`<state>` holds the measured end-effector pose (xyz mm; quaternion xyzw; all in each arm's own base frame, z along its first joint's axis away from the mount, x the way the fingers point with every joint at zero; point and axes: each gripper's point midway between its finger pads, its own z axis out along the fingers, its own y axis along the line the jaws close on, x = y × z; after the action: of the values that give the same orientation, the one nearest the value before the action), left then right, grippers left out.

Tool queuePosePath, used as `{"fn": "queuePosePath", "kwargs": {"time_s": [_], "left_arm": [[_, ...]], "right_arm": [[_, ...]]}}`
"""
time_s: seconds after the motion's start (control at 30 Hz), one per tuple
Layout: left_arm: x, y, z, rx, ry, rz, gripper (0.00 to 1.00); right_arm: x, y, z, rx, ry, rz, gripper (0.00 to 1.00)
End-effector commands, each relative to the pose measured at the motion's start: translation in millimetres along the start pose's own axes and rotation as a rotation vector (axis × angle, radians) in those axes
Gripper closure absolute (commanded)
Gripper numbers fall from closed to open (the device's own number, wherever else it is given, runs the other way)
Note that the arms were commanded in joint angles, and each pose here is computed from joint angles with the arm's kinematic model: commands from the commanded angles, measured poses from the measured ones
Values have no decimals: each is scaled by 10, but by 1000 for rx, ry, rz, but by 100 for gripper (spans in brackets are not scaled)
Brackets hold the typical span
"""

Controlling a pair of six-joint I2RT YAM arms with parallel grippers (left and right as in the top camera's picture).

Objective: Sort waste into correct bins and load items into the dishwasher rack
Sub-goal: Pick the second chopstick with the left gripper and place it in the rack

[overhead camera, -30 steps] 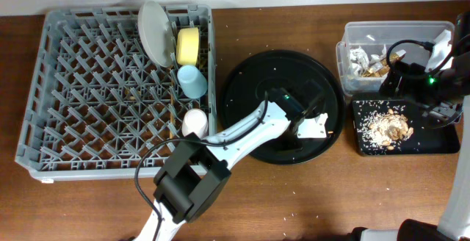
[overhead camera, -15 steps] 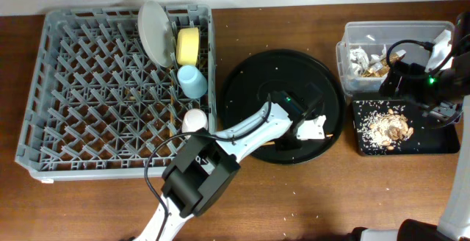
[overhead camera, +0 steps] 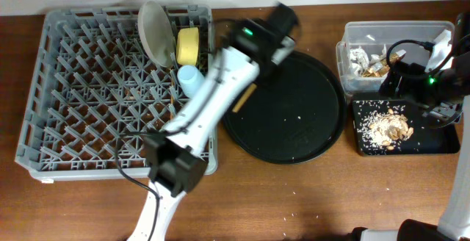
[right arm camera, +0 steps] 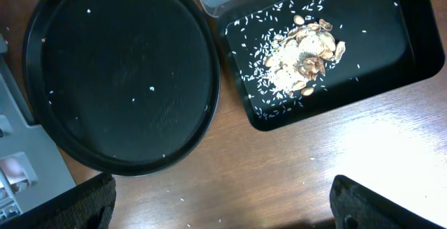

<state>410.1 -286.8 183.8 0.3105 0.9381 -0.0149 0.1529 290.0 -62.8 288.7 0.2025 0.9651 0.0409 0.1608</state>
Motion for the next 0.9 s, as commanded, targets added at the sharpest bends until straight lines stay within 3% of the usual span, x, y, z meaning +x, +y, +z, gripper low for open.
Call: {"fn": "queuePosePath", "kwargs": {"time_s": [0.0,0.13,0.2,0.27,0.37,0.43,0.6,0.8,0.83,0.87], "left_arm": [[218,548,-420,-71,26,-190,100],[278,894,-916,-76,-75,-273,100],[506,1157,-1185,-104,-89,-377,100],[923,1448,-1199,-144,-9,-537,100],[1417,1692,-816,-160,166,-674,100],[1545,1767,-486,-160,217,-697,100],[1805,1762,196,-183,288,-671,100],[2071,1827,493,-270,337,-652,100],[2068,1829,494,-270,336,-652,96],[2064,1831,496,-270,334,-652,74]], "right_arm": [[-28,-26,-21,12,-12,6,2],[-28,-26,-21,12,-12,6,2],[-28,-26,-21,12,-12,7,2],[-28,-26,-21,12,-12,6,2],[-28,-26,-21,12,-12,7,2],[-28,-26,-21,12,-12,7,2],[-27,-26,-21,12,-12,7,2],[-28,-26,-21,12,-12,7,2],[-28,-26,-21,12,-12,7,2],[-28,-26,-21,12,-12,6,1]]}}
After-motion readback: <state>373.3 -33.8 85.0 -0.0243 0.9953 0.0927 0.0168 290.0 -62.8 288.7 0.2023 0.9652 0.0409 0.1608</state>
